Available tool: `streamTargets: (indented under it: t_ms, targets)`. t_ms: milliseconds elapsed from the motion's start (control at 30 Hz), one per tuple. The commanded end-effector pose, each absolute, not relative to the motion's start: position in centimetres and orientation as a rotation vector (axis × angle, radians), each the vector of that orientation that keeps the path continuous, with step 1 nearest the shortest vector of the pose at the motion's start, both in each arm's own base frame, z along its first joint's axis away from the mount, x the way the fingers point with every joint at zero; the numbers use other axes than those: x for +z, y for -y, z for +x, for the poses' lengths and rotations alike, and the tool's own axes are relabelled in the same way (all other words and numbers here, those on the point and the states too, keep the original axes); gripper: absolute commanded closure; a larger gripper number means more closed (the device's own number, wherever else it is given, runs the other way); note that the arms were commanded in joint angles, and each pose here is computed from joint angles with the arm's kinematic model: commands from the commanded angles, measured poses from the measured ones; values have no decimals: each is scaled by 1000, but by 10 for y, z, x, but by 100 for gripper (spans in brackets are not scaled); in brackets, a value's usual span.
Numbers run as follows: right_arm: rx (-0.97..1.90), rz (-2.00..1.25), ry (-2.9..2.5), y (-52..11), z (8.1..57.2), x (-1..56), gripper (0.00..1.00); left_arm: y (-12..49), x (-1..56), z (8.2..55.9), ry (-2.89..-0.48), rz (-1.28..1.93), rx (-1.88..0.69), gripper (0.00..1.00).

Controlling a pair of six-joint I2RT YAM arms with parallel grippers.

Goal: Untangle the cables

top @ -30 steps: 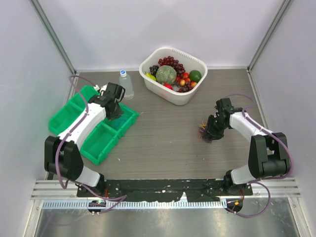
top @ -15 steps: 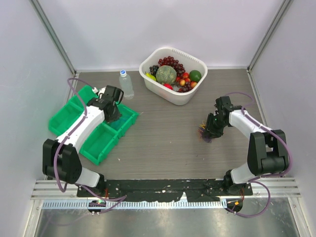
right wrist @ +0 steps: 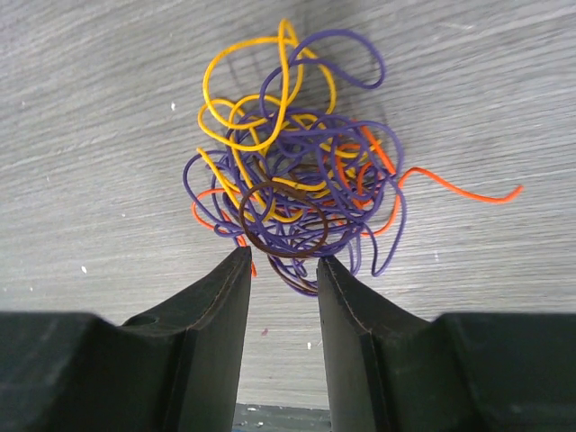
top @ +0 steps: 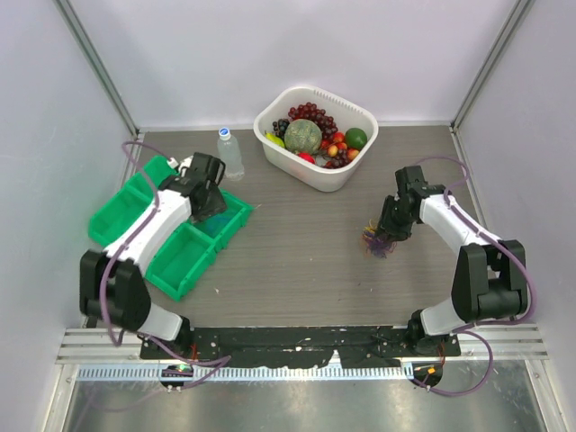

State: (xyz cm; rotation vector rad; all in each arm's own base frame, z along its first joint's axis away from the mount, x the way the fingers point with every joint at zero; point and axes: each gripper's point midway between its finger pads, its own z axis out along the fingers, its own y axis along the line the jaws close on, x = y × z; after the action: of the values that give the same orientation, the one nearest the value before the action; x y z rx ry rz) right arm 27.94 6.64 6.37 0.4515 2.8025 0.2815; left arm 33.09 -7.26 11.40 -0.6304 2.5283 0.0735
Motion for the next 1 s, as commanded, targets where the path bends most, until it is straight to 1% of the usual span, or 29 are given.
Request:
streamTargets:
  t_ms: [0,133,200,267,300,333,367,433,500,567,600,667,700,733,767,867,967]
  targets:
    - [110,517,-2664,-42,300,91,59,67,175,314,-2363,-669,-56,44]
    - [5,573,-2637,-28,308,86,59,78,188,287,-2340,-694,-229,40]
    - [25,565,-2644,-32,314,79,60,93,189,274,-2341,-695,-373,39]
    - [74,530,-2674,-40,317,67,60,117,192,261,-2342,-662,-577,39]
    - [104,508,-2679,-46,320,64,60,126,189,255,-2340,-657,-654,36]
    - [106,483,-2710,-50,318,54,60,132,192,250,-2326,-655,-719,24]
    - [121,446,-2728,-58,317,50,60,137,196,244,-2310,-642,-763,18]
    - [134,381,-2764,-75,313,43,60,149,200,236,-2316,-583,-830,17]
    - [223,327,-2793,-103,306,42,60,164,203,230,-2335,-479,-895,21]
    - [340,327,-2802,-133,298,45,60,183,202,228,-2343,-339,-956,29]
    - [384,324,-2800,-143,295,48,60,193,198,226,-2352,-278,-977,32]
    - [558,289,-2799,-183,284,60,60,216,188,225,-2363,-165,-1030,36]
    - [680,325,-2784,-200,283,68,60,227,181,227,-2372,-126,-1047,40]
    - [740,319,-2764,-209,280,76,60,237,176,229,-2370,-82,-1064,42]
    - [819,343,-2727,-217,280,87,60,248,168,229,-2380,-40,-1077,44]
    - [834,369,-2687,-215,279,97,59,272,145,232,-2412,46,-1082,50]
    - [903,335,-2721,-219,264,95,57,289,128,228,-2456,131,-1078,57]
